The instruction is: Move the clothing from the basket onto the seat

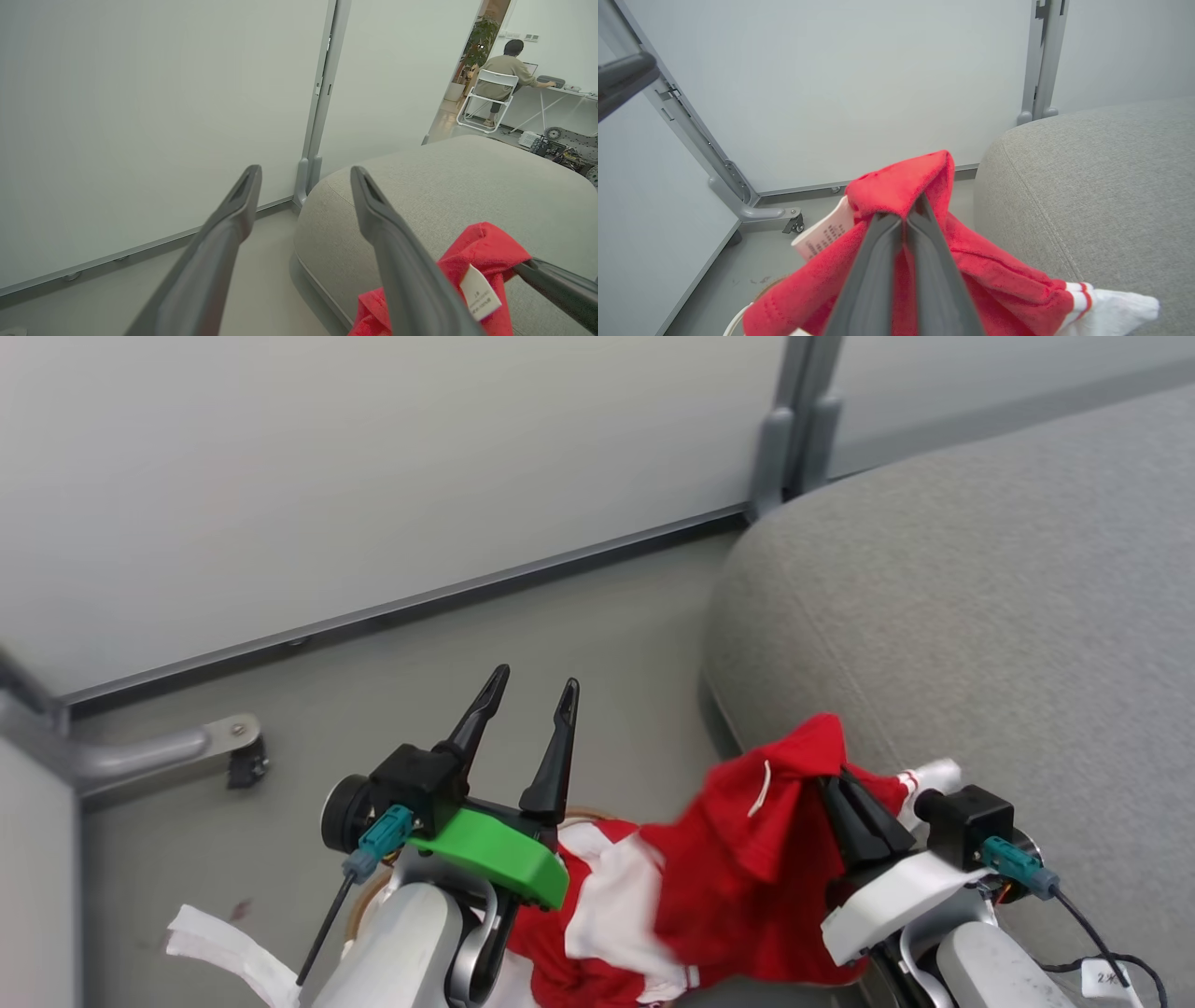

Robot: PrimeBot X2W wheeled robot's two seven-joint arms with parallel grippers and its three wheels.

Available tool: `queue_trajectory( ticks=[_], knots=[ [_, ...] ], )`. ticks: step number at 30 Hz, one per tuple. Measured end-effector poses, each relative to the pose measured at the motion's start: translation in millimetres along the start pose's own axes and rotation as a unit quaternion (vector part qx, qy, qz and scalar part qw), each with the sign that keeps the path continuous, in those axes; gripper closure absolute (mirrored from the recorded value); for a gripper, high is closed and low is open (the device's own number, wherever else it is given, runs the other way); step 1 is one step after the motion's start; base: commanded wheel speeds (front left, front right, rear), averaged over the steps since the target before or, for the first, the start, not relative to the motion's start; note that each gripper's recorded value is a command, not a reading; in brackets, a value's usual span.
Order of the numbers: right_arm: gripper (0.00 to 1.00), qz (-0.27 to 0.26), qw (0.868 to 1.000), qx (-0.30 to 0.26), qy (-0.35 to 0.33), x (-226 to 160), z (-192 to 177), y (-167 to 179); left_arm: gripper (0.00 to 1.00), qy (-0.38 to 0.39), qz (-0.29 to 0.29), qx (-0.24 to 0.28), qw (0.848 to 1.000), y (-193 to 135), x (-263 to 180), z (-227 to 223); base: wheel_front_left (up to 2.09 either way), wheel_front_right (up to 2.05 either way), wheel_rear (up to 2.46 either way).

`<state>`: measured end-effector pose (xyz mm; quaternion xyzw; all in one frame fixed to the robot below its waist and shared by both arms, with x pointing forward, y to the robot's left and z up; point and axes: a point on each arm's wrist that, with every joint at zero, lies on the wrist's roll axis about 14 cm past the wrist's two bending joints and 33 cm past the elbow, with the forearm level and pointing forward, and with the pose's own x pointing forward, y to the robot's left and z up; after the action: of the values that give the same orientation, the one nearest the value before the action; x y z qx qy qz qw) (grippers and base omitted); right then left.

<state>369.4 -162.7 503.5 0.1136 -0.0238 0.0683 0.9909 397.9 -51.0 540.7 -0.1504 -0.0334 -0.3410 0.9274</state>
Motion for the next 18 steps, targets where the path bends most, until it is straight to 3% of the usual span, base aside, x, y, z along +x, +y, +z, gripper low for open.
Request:
queue_trajectory(
  ticks=[10,18],
  knots=[
    [1.0,-0.092,0.994,-0.031,-0.047,-37,37,-58,0.0,0.029,-0.082,-0.011,0.996,-47,27,-27,0.0,0.0,0.0],
    [1.0,-0.152,0.978,-0.099,-0.106,-56,98,-107,0.0,0.054,-0.133,-0.028,0.989,-78,39,-50,0.0,0.0,0.0]
  ],
)
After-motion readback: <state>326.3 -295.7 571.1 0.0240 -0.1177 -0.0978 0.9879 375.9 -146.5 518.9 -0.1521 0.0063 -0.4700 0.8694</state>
